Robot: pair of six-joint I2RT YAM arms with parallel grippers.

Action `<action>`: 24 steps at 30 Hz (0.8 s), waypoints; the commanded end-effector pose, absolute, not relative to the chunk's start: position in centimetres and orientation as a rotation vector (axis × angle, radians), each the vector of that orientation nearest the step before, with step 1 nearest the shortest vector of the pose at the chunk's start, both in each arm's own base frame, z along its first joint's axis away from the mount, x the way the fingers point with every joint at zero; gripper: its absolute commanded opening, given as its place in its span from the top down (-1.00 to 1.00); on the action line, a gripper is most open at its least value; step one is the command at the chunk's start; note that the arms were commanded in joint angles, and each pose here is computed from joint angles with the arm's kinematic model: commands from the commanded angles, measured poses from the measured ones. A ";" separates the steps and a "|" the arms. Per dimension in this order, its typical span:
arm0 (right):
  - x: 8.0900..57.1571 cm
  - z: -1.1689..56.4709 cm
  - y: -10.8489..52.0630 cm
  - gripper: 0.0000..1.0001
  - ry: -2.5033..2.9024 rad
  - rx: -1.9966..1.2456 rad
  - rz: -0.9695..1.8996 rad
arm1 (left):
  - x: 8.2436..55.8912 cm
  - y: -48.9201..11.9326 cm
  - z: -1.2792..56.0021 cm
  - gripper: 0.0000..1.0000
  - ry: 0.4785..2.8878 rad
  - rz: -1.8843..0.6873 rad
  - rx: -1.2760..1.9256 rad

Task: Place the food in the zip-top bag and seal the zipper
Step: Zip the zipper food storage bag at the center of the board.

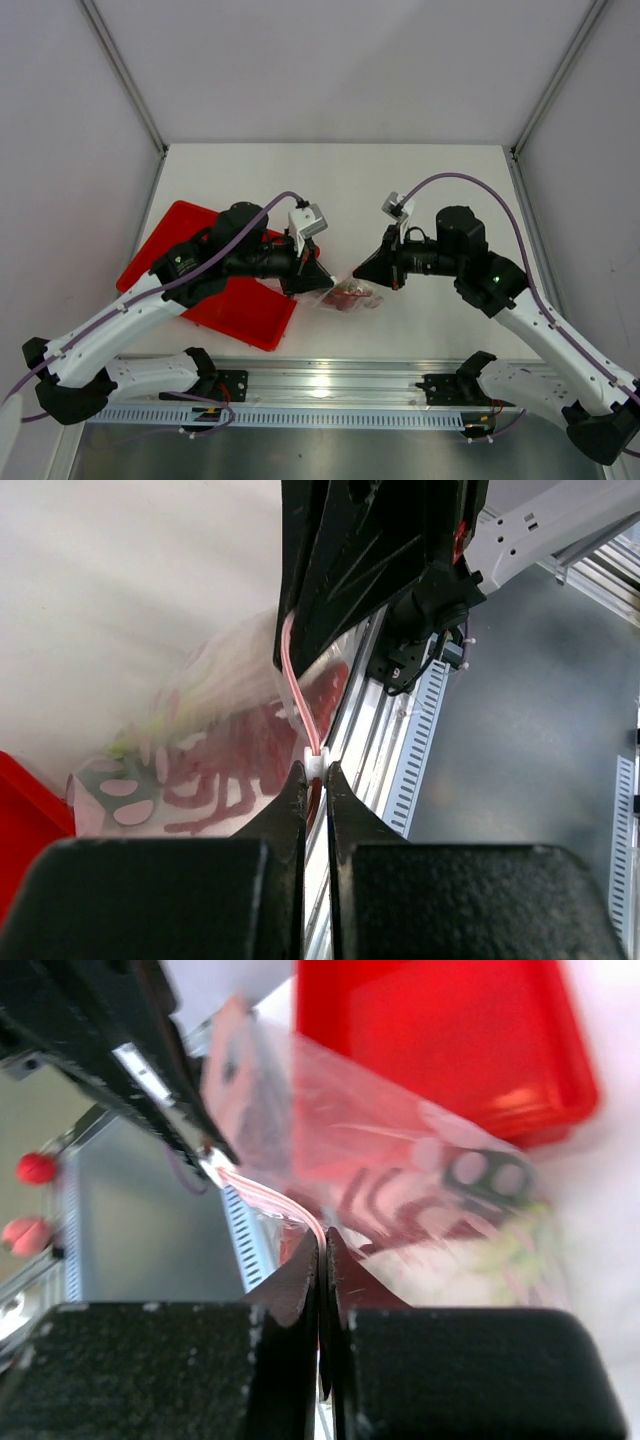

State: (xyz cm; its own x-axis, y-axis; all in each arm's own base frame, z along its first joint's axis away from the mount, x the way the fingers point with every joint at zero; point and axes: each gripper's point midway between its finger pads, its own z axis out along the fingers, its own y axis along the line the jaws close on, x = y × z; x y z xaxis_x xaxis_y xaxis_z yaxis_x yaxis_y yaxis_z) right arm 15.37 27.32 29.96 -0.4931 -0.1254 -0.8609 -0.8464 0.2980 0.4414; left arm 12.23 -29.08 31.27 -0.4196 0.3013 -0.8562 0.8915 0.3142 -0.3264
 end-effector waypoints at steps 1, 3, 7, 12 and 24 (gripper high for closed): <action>19.8 30.5 24.1 1.00 1.875 -0.655 0.975 | 11.6 -28.7 33.8 0.99 1.826 -1.130 1.034; 20.6 30.3 23.1 1.00 1.897 -0.593 0.924 | 11.7 -28.6 33.9 0.99 1.825 -1.122 1.027; 21.8 30.0 21.3 1.00 1.927 -0.501 0.848 | 11.7 -28.3 34.1 0.99 1.820 -1.109 1.017; 22.2 30.3 19.5 1.00 1.929 -0.431 0.798 | 11.9 -27.7 34.0 0.99 1.831 -1.075 1.005; 21.7 30.6 17.3 1.00 1.938 -0.382 0.731 | 11.9 -26.2 32.8 0.99 1.878 -1.011 0.982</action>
State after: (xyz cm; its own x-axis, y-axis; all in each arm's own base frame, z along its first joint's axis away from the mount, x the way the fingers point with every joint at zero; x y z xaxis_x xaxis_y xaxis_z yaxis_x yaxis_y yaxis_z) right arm 20.55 19.23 28.99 -0.5171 0.0156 -0.8558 -0.6051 0.7006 0.3783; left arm 12.66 -27.47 31.59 -0.4124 0.2842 -0.8656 0.8767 0.3823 -0.2921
